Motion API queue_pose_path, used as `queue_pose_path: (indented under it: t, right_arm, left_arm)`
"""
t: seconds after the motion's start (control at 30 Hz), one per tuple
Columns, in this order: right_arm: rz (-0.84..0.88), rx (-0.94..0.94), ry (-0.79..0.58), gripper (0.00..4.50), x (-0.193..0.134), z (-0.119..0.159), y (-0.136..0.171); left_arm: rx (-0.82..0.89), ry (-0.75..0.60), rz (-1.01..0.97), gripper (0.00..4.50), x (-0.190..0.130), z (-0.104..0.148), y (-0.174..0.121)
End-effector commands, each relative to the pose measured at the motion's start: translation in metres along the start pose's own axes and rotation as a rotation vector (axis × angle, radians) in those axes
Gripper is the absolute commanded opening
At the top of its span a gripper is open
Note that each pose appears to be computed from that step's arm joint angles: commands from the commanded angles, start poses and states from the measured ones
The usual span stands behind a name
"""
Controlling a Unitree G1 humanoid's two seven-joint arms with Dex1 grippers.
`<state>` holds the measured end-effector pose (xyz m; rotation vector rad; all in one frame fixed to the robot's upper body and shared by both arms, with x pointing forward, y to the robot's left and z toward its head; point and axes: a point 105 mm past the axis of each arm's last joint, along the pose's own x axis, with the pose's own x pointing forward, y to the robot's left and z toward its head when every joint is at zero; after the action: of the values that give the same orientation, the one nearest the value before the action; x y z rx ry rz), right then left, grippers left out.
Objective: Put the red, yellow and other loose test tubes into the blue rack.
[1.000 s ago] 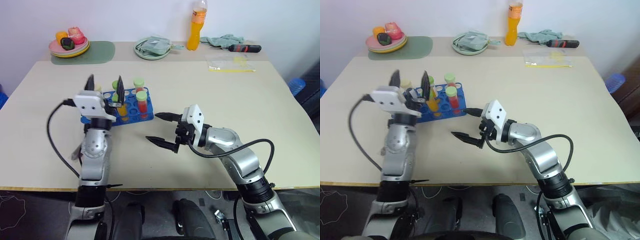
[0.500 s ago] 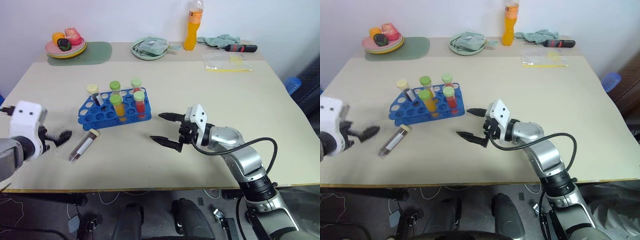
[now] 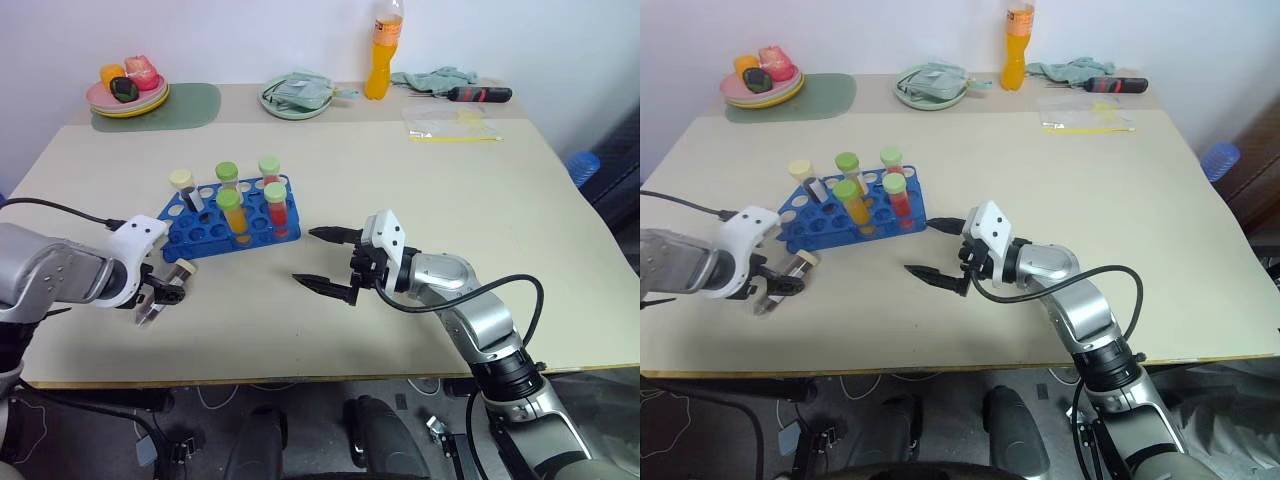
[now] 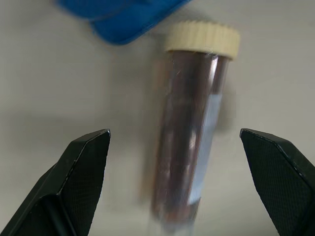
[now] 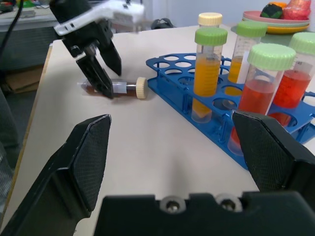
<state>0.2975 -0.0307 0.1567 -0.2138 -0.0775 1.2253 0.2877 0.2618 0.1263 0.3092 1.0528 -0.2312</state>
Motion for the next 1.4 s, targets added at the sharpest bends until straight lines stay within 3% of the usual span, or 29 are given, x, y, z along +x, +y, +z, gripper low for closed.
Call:
queue_pose_path:
  t: [0.03, 0.17, 0.2, 0.3, 0.4, 0.53, 0.7, 0.77, 0.93, 1.2, 1.4]
  right_arm:
    - [-0.009, -0.044, -0.045, 4.35, -0.001, 0.014, 0.005]
    - [-0.014, -0.042, -0.045, 4.35, -0.002, 0.014, 0.007]
    - [-0.014, -0.042, -0.045, 4.35, -0.002, 0.014, 0.008]
    - [-0.016, -0.045, -0.042, 4.35, -0.003, 0.014, 0.007]
    - [-0.013, -0.049, -0.037, 4.35, -0.005, 0.014, 0.007]
    - [-0.01, -0.05, -0.038, 4.35, -0.005, 0.015, 0.006]
    - [-0.005, -0.043, -0.042, 4.35, -0.006, 0.016, 0.003]
    - [0.011, -0.045, -0.04, 4.35, -0.003, 0.015, 0.003]
    - [0.048, -0.057, -0.048, 4.35, 0.006, 0.018, 0.005]
    - [0.033, -0.066, -0.05, 4.35, 0.005, 0.019, 0.003]
    - [0.01, -0.062, -0.051, 4.35, 0.003, 0.019, 0.003]
  left_arm:
    - [0.012, 0.022, 0.019, 3.05, -0.002, 0.003, 0.006]
    - [0.067, -0.004, 0.002, 0.94, -0.004, 0.008, 0.002]
    - [0.091, -0.018, -0.002, 0.78, -0.006, 0.009, 0.001]
    - [0.215, -0.148, -0.057, 0.78, -0.019, 0.014, -0.008]
    - [0.373, -0.475, -0.039, 0.78, -0.042, 0.033, -0.014]
    - [0.374, -0.872, -0.033, 0.78, -0.079, 0.035, -0.02]
    - [-0.097, -1.192, 0.11, 0.78, -0.091, 0.04, 0.009]
    - [-0.127, -1.304, 0.296, 0.78, -0.096, 0.051, 0.014]
    - [-0.072, -1.381, 0.483, 0.78, -0.071, 0.071, -0.005]
    - [-0.126, -1.369, 0.439, 0.78, -0.024, 0.077, -0.017]
    - [-0.118, -1.359, 0.398, 0.78, -0.01, 0.078, -0.02]
